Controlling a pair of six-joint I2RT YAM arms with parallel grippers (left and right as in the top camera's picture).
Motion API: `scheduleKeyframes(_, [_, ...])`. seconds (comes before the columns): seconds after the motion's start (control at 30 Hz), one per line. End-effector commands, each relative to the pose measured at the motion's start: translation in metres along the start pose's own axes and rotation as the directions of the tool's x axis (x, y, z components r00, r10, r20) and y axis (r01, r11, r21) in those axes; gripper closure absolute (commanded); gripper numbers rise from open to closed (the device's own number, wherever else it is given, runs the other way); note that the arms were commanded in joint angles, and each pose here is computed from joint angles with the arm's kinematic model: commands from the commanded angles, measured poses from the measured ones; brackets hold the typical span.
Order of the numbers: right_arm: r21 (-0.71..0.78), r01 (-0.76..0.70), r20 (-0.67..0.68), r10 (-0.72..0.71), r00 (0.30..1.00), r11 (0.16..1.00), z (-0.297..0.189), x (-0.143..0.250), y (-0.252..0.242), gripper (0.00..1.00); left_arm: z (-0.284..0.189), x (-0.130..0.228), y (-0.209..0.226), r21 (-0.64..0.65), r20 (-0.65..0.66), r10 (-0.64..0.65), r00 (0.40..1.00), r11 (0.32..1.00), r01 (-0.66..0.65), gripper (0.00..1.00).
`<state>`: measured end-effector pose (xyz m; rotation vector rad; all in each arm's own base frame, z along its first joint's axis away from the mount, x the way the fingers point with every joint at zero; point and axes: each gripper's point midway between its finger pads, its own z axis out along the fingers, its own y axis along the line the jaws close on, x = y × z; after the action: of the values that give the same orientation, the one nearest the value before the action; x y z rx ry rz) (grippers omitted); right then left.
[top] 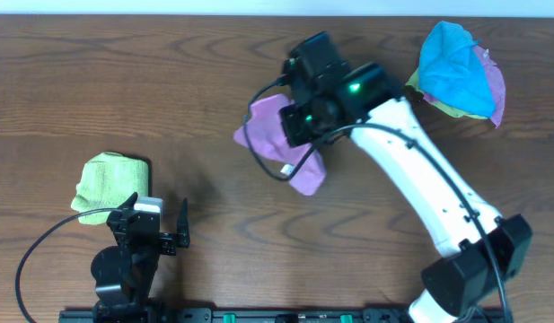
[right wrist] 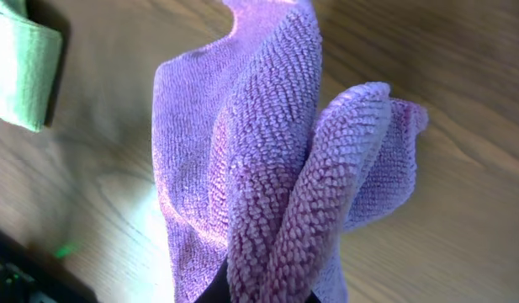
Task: Fold the cloth
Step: 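Pull the pink cloth off the pile toward the table center with right gripper, then reach the left gripper up to the hanging pink cloth corner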
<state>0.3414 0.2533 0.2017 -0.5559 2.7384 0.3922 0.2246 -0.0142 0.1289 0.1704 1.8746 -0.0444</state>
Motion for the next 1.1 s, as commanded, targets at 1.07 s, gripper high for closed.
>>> scheduleKeyframes(1.07, [0.216, -0.105, 0.202, 0.061, 0.977, 0.971, 0.14, -0.056, -0.094, 0.8, 0.003, 0.01, -0.002, 0.007, -0.023, -0.069, 0.997, 0.998, 0.07, 0.05])
